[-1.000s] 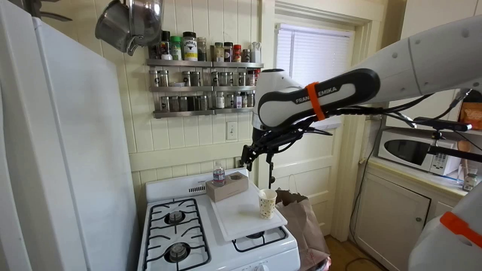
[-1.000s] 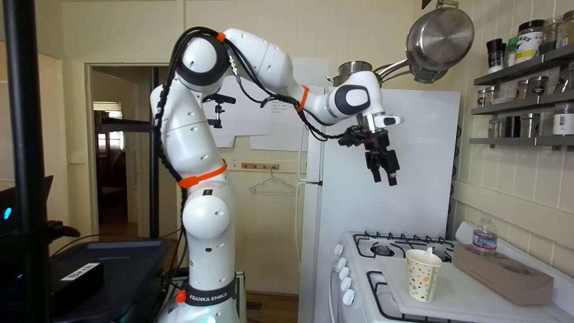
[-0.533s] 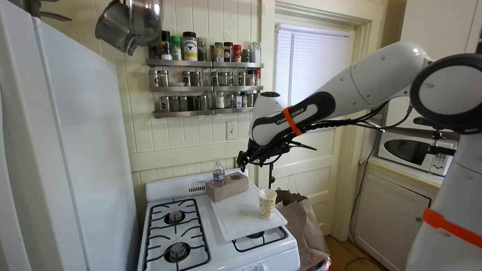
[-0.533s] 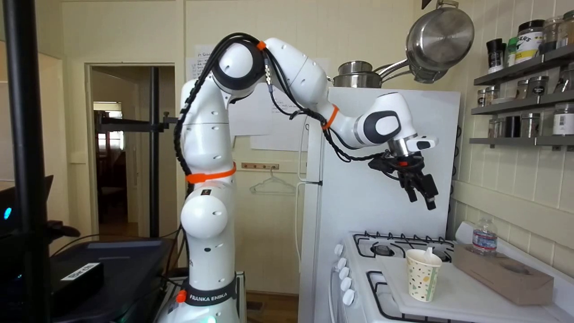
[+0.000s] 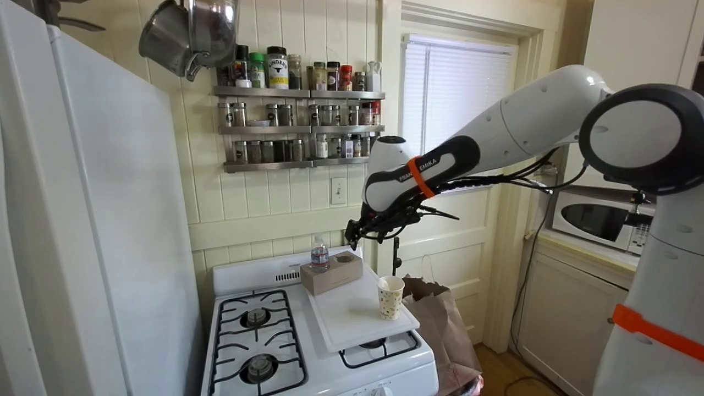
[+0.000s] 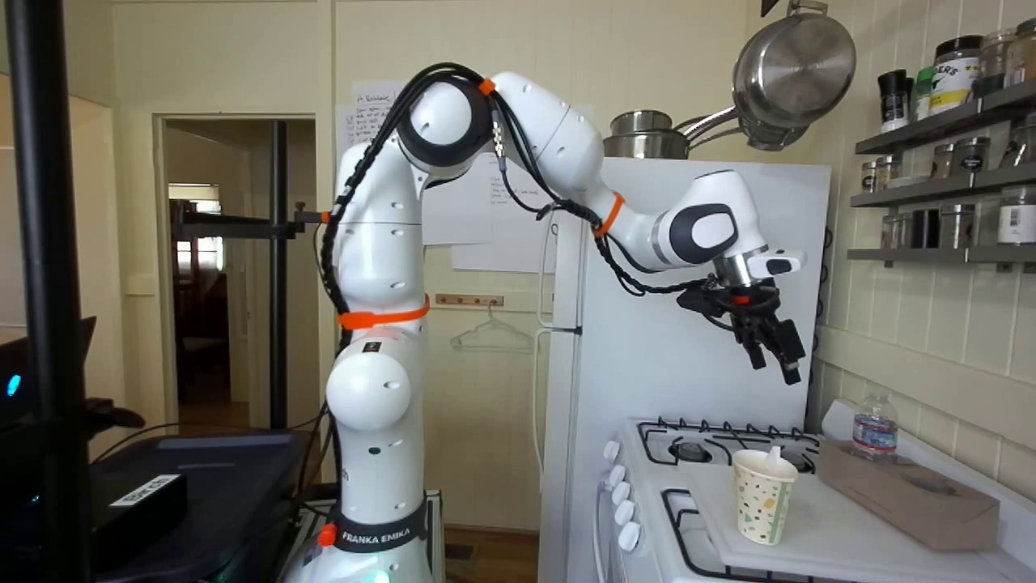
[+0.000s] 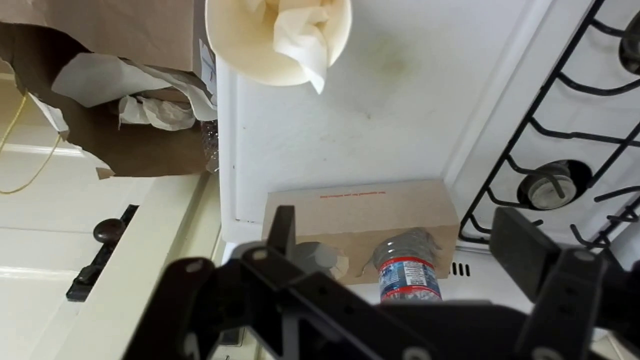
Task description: Move the plastic bottle from the bottle holder to the chopping board
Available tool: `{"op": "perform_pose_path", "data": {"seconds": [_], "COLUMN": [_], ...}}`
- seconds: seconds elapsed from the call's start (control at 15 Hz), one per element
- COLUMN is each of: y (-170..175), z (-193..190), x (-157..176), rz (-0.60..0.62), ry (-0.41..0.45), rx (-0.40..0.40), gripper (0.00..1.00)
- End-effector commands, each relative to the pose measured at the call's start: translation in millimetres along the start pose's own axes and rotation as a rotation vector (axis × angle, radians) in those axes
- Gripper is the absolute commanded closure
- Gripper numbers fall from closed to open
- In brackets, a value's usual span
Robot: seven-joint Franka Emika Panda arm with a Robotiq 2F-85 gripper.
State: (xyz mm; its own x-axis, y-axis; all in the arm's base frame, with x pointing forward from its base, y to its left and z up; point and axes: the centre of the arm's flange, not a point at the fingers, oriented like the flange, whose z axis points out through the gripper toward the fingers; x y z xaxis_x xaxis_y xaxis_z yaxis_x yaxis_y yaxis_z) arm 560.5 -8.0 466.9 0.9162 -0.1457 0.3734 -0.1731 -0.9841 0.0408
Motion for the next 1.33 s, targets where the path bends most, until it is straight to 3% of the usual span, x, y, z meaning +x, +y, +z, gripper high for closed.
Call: {"op": "perform_pose_path", "data": {"seconds": [0.0,0.53,1.07,1.27], "y": [2,-23,-36,-29], "z": [30,99,139,132], "x": [14,52,100,92], "rz": [0.082,0.043,0.028,0.036], "ry": [-0.04,-0.049,0.165,0.141], "rx": [-0.025,-0.065,-0.01,-0.023], "gripper": [0.0,0.0,0.0,0.0]}}
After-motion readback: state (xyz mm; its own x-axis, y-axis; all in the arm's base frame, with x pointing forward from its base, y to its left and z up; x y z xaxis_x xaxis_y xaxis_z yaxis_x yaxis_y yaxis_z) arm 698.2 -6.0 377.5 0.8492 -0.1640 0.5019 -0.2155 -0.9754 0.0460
